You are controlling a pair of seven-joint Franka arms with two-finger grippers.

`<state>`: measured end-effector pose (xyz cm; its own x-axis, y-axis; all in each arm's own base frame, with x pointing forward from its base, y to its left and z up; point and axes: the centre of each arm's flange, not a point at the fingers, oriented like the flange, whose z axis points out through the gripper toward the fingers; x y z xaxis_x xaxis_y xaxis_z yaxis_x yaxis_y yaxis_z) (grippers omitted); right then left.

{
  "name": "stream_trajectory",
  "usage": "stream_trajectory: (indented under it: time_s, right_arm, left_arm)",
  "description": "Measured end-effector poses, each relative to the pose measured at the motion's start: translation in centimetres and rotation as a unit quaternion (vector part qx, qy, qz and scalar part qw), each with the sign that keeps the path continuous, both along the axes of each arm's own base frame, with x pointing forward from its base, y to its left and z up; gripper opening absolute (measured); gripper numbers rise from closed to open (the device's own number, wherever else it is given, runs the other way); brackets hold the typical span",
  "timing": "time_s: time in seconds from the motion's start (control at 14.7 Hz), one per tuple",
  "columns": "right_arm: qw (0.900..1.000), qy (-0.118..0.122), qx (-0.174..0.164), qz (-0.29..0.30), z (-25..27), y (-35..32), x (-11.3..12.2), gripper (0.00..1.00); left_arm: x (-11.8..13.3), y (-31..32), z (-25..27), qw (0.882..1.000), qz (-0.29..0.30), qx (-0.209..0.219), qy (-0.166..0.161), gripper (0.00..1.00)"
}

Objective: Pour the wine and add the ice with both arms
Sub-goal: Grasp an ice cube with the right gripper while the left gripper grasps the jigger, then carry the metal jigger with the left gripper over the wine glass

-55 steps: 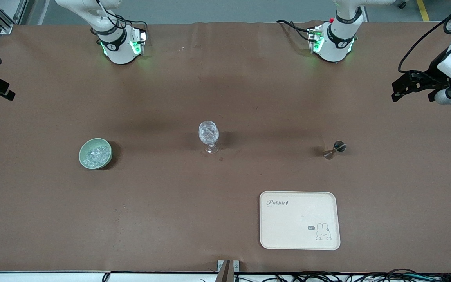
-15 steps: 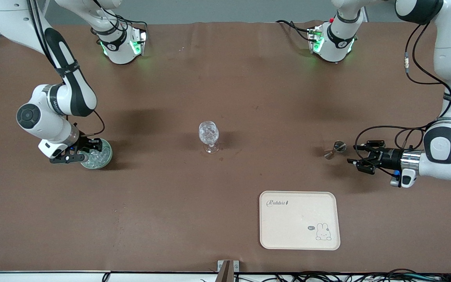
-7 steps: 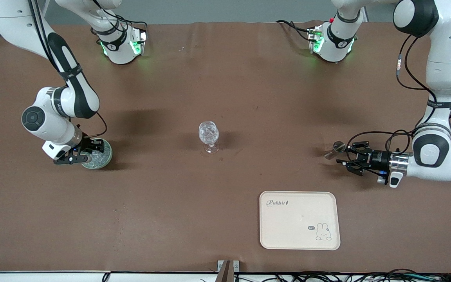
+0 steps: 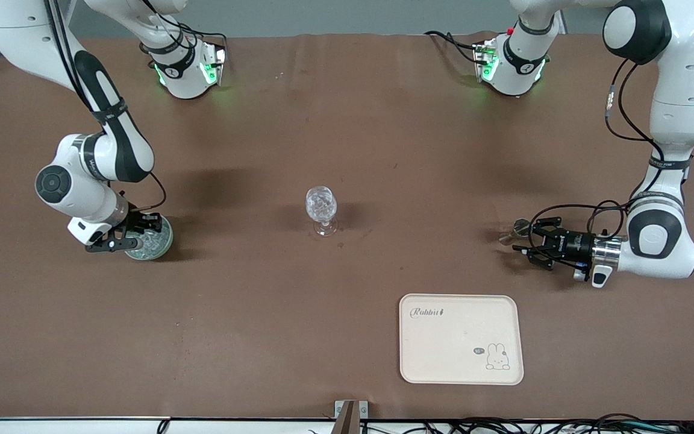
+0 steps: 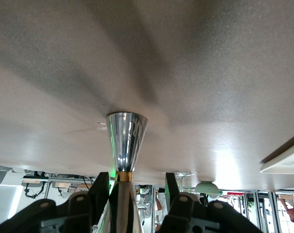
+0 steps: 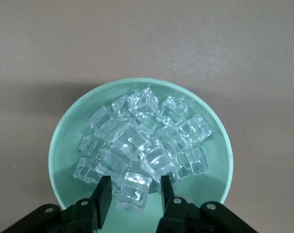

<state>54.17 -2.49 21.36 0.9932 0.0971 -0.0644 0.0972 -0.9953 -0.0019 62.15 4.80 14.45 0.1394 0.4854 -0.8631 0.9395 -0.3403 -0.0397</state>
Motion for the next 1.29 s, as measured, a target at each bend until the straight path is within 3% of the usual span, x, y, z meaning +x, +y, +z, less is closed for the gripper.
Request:
stream_trajectory:
  time_s: [0.27, 0.41, 0.61, 0.82, 1.02, 1.29]
  right_arm:
    - [1.0, 0.0, 0.0, 0.001, 0.0, 0.0, 0.0, 0.43]
    - [1.0, -0.001, 0.0, 0.001, 0.1, 0.1, 0.1, 0.24]
    - [1.0, -0.004, 0.0, 0.002, 0.4, 0.2, 0.4, 0.25]
    - [1.0, 0.026, 0.002, 0.004, 1.7, 0.5, 1.2, 0.25]
    - [0.999, 0.04, 0.002, -0.004, 6.3, 0.7, 3.4, 0.25]
    - [0.998, 0.009, -0.002, -0.063, 17.0, 0.7, 5.6, 0.25]
  left_arm:
    - [-0.5, -0.2, -0.3, 1.0, -0.009, -0.009, 0.0, 0.53]
    - [-0.8, -0.3, -0.6, 1.0, -0.014, -0.014, -0.003, 0.49]
    - [-1.0, -0.3, -0.8, 1.0, -0.018, -0.017, -0.005, 0.46]
    - [-1.0, -0.4, -0.8, 1.0, -0.02, -0.018, -0.008, 0.4]
    - [-1.1, -0.4, -0.9, 0.999, -0.022, -0.02, -0.01, 0.37]
    - [-1.3, -0.4, -1.4, 0.999, -0.028, -0.025, -0.017, 0.33]
